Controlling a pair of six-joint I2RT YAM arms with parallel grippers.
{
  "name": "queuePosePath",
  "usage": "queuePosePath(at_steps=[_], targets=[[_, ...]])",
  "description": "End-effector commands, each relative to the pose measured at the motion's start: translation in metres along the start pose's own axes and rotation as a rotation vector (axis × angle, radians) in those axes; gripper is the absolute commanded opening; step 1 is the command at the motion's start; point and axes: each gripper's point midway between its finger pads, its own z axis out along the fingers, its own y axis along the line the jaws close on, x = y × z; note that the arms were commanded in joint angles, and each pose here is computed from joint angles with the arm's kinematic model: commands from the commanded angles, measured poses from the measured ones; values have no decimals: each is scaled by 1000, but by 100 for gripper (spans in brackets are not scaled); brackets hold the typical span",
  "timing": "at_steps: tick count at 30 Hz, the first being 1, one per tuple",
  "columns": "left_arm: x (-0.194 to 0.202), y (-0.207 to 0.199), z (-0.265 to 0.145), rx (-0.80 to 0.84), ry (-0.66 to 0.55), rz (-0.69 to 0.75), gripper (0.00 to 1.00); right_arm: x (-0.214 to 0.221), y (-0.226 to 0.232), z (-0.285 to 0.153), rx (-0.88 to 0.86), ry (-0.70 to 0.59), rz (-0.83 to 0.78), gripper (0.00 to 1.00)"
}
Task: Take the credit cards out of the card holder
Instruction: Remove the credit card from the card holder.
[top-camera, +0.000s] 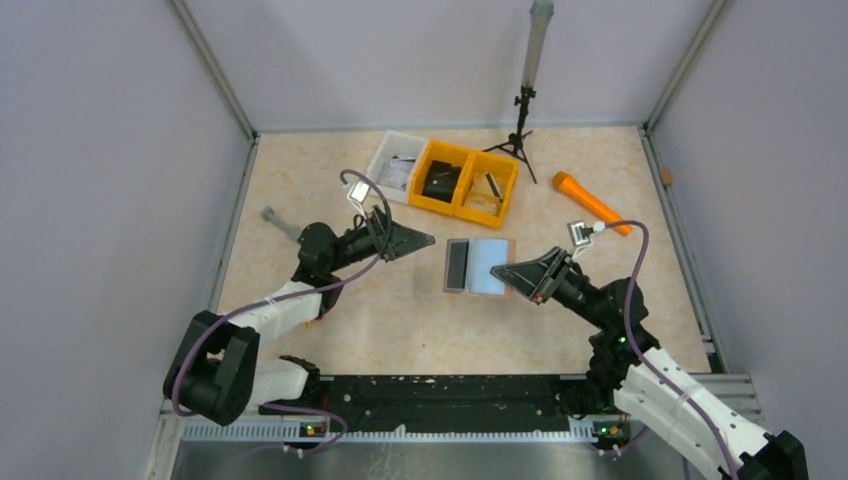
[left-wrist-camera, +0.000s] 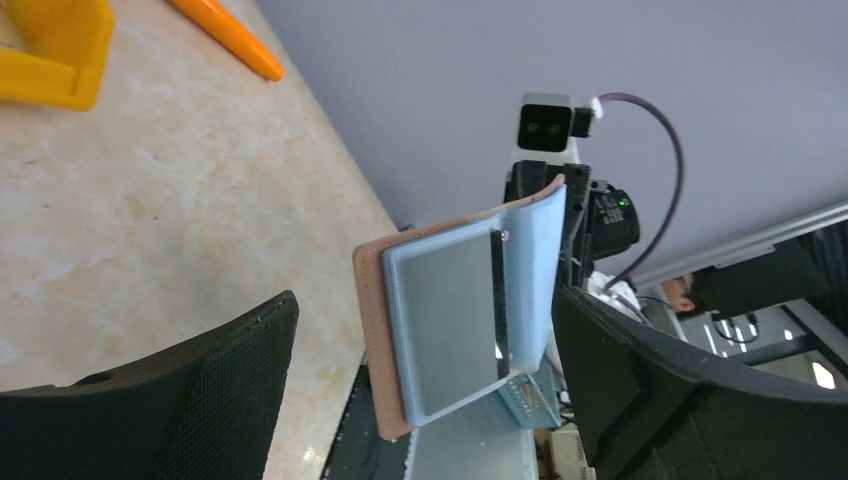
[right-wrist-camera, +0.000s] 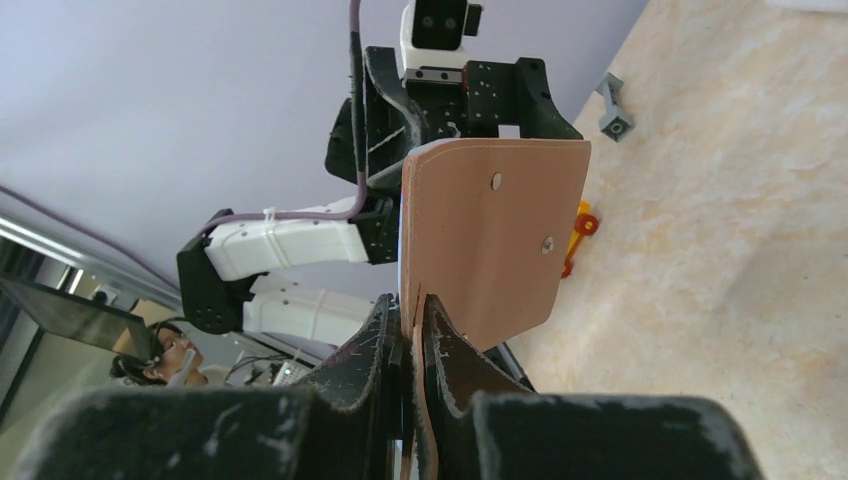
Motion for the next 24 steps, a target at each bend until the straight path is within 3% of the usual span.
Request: queuePosePath(at_steps=[1, 9, 24], targets=[[2, -52, -8, 209, 2, -10, 99, -19, 44, 0, -151, -56, -24, 0], [12, -66, -6, 264, 17, -40, 99, -30, 71, 8, -252, -64, 11, 0], [18, -37, 2, 148, 19, -72, 99, -33, 76, 11, -284, -66, 46, 0]])
